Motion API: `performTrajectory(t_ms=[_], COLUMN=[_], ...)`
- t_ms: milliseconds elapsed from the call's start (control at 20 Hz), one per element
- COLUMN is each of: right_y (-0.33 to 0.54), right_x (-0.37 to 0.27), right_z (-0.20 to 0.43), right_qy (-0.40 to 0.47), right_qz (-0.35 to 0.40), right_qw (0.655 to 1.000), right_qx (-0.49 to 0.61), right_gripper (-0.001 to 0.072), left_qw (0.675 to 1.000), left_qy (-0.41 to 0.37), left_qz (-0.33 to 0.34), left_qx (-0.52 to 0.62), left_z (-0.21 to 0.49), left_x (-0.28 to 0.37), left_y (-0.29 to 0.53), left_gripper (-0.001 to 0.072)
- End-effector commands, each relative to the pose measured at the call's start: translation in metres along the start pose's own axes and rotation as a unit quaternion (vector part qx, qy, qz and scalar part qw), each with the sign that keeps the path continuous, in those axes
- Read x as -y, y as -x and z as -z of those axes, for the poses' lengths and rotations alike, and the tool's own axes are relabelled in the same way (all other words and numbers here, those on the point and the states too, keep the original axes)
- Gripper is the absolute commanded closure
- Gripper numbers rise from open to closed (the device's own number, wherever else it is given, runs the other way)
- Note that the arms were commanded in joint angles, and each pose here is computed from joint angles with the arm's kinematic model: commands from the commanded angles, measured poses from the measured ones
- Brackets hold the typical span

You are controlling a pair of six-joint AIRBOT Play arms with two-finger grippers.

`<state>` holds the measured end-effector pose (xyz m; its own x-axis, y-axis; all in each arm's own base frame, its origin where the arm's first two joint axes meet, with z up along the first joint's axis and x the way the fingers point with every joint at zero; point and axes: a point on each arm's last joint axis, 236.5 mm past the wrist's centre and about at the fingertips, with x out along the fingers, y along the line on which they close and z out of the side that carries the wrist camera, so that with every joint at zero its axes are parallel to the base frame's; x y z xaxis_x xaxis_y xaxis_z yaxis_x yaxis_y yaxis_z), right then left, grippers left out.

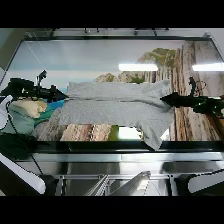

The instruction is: Fold the shirts.

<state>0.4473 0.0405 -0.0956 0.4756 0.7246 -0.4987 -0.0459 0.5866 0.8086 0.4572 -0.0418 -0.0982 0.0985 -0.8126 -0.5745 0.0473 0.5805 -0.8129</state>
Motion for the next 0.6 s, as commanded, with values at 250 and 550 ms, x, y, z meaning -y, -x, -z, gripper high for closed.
performTrajectory(t_ms=[250, 550], right_y=[0.039, 0.142], right_x=[-0.026, -0.001], right_z=[0.004, 0.024], right_qy=[-0.030, -0.072], right_qz=[-0.039, 0.099], right_qw=[0.999, 0.992], right_qx=[-0.020, -0.019], right_gripper=[0.0387, 0.0294], left_qw=[0.996, 0.989], left_qy=[0.051, 0.117], left_qz=[0.048, -0.046], left_qx=[-0.062, -0.073], left_z=[0.024, 0.094], left_x=[0.026, 0.006], left_y=[0.025, 0.081], left_gripper=[0.0139, 0.0138])
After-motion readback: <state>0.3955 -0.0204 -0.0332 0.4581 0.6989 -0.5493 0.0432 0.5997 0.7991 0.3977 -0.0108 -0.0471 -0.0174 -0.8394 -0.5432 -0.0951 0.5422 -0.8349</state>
